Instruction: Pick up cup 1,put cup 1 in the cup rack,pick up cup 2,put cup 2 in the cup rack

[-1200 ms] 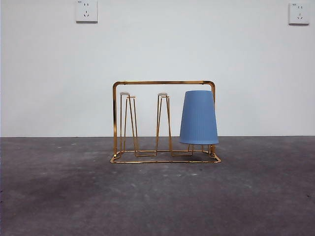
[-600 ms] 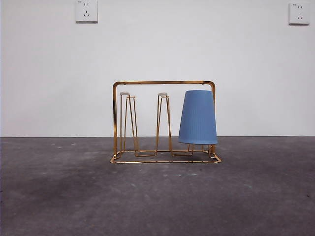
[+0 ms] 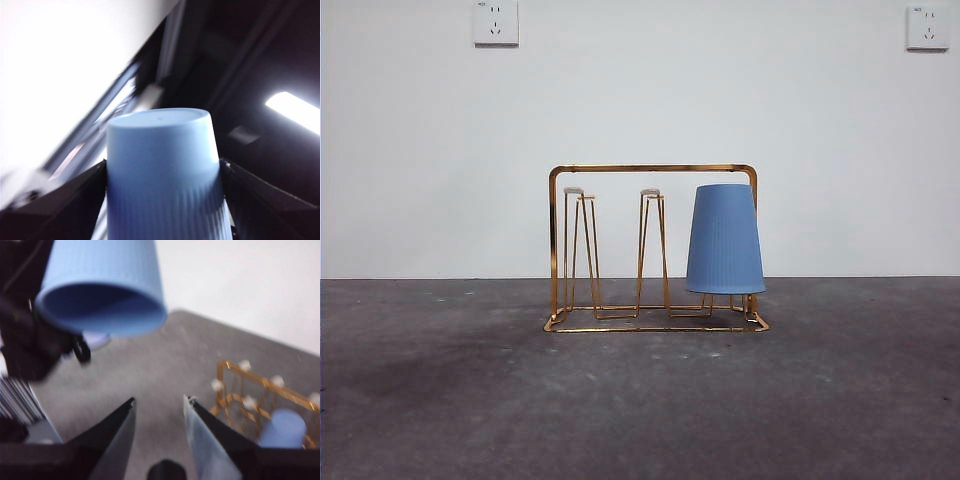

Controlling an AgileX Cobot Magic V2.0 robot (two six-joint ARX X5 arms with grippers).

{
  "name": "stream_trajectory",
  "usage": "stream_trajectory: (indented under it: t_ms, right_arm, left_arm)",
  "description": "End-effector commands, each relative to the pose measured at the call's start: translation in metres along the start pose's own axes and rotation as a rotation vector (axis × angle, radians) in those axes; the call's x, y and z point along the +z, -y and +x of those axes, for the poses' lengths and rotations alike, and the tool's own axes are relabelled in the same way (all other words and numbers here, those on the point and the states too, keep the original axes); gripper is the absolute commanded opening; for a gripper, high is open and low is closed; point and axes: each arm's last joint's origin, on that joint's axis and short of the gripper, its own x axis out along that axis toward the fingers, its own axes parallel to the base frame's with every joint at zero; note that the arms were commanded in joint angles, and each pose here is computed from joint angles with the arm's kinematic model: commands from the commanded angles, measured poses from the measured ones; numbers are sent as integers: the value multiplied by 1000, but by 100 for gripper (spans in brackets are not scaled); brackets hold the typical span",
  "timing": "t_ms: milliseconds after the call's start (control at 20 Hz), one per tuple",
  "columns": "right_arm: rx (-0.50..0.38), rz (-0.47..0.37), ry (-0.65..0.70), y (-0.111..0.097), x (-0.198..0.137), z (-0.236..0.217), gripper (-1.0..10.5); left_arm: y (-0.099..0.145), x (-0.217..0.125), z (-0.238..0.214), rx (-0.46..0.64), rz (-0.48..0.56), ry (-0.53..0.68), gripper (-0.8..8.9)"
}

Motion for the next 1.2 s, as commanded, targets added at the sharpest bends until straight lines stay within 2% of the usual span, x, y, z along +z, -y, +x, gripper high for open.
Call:
stream_trajectory:
  t_ms: [50,300,450,600,950,1200]
  right_arm:
    - [-45,-25,-41,0,-8,-9,167]
    - [-165,-30,-60,1,-17,-32,167]
    - [-193,-31,-45,0,-20,-43,167]
    - [-208,-30,-56,-1,-24,-51,167]
    - [-225,-24,-144,-1,-34,-56,167]
    - [-260,-22,-152,0,-35,-56,167]
  left_arm:
    - [-2,6,-6,104,151,-59,-6]
    - [-6,9,-24,450,452,-193,-6]
    - [-10,8,-33,630,591,-252,-6]
    - [-19,4,-38,756,708,-311,-6]
    - [-52,-12,-39,907,846,-423,-6]
    - [-81,-20,-40,961,885,-463,-6]
